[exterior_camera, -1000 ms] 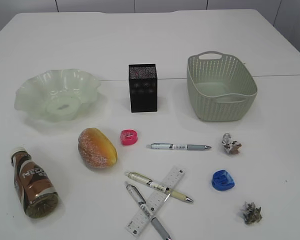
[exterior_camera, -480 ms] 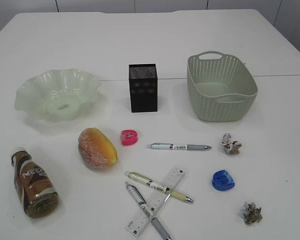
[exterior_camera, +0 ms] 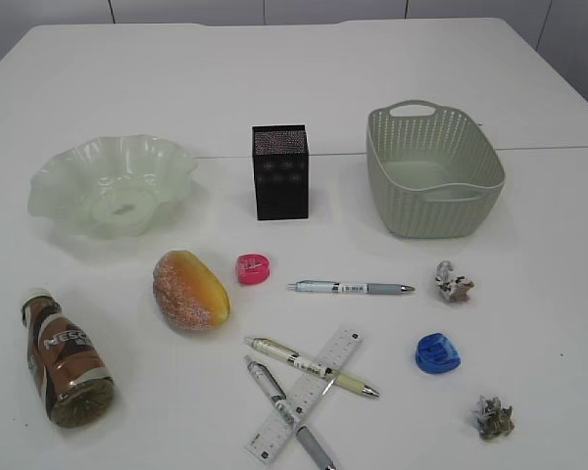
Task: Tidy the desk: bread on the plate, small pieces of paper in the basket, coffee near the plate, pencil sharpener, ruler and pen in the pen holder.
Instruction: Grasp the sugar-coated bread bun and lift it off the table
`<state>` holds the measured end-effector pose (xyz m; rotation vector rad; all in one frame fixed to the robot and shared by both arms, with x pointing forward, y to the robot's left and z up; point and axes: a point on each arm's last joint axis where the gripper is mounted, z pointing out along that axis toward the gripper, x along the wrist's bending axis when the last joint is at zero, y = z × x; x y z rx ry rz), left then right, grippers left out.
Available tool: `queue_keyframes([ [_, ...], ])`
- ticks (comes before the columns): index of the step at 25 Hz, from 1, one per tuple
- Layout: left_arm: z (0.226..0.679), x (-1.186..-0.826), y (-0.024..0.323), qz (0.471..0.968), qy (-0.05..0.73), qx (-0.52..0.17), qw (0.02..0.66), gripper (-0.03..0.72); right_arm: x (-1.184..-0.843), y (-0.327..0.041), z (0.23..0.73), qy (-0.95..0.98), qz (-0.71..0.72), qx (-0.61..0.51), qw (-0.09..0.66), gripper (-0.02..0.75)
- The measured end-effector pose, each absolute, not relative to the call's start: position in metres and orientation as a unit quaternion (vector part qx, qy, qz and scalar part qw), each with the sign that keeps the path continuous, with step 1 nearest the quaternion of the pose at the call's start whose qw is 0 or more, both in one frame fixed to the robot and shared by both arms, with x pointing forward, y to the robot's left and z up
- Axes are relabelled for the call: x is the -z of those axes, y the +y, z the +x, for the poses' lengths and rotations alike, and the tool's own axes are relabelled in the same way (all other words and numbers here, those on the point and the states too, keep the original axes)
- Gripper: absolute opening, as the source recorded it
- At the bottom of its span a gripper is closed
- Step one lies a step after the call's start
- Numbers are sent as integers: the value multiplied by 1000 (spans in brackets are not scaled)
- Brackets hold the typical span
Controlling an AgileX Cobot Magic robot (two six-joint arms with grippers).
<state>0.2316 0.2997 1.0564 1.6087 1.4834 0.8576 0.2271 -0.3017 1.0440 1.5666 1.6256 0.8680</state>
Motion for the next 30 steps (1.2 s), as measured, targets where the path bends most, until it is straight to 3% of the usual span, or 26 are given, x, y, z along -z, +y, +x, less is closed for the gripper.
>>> queue_keyframes([
  [8, 230, -1061, 299, 628, 579, -339, 394, 254, -1044, -299, 227, 608, 628, -359, 328, 405],
  [14, 229, -1108, 298, 630, 578, -333, 398, 386, -1044, -293, 243, 620, 657, -342, 259, 405],
  [19, 253, -1149, 293, 642, 618, -268, 367, 520, -1057, -290, 268, 642, 686, -283, 191, 405],
  [25, 314, -1179, 283, 634, 664, -189, 348, 545, -1084, -287, 311, 653, 703, -242, 143, 405],
  [30, 369, -1170, 269, 633, 697, -91, 323, 546, -1088, -286, 349, 660, 716, -201, 104, 405],
])
